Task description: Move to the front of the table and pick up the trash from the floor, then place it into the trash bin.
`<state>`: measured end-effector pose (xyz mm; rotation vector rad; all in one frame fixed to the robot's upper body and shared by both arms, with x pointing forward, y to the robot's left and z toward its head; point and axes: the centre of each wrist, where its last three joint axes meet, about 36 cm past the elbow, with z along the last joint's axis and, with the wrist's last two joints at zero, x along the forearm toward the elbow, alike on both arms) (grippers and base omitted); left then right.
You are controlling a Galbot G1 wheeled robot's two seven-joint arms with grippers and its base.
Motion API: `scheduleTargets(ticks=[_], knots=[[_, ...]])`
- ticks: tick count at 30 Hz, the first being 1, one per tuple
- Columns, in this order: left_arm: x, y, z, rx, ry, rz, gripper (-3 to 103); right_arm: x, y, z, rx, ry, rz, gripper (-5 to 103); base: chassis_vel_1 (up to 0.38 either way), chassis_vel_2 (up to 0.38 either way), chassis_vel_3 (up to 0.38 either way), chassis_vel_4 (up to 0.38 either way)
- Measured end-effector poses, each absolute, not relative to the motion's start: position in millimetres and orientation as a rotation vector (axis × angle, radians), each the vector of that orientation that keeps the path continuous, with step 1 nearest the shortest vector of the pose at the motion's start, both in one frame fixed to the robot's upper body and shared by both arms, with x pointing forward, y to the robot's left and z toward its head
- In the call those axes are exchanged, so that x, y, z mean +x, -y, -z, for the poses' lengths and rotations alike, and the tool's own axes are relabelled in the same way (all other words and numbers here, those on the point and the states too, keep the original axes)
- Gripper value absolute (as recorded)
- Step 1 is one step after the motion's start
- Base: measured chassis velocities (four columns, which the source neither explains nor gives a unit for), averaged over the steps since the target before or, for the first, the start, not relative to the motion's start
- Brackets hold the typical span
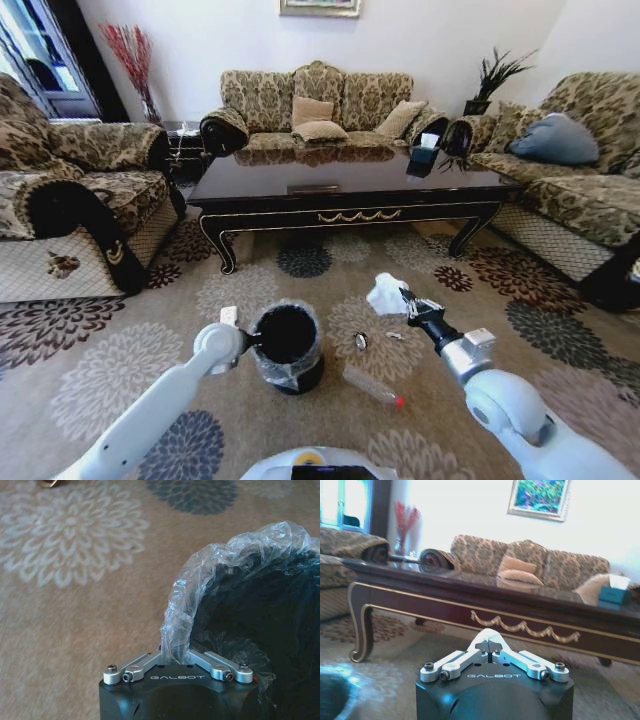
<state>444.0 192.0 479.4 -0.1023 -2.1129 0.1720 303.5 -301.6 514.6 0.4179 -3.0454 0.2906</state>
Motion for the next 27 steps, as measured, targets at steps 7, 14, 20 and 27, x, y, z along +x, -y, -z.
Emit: scheduleTargets(ticks=[7, 14, 20, 27], knots=[[457, -160, -489, -0.183, 2.115, -0.089, 0, 295, 291, -532, 0.504, 3.058, -0.315, 0, 0.0, 0.0, 0.0, 0.0], [484, -107, -475, -0.229, 2.087, 0.038, 0, 284, 279, -547, 0.609, 3.06, -0.349, 0, 0.0, 0.0, 0.0, 0.0], [497, -76, -477, -0.264, 2.092, 0.082, 0, 272, 274, -547, 0.634, 3.043, -0.347, 0, 0.0, 0.0, 0.0, 0.0], [485, -40, -491, -0.371, 2.103, 0.129, 0, 262, 276, -533, 0.592, 3.013, -0.356, 0, 0.0, 0.0, 0.0, 0.0]])
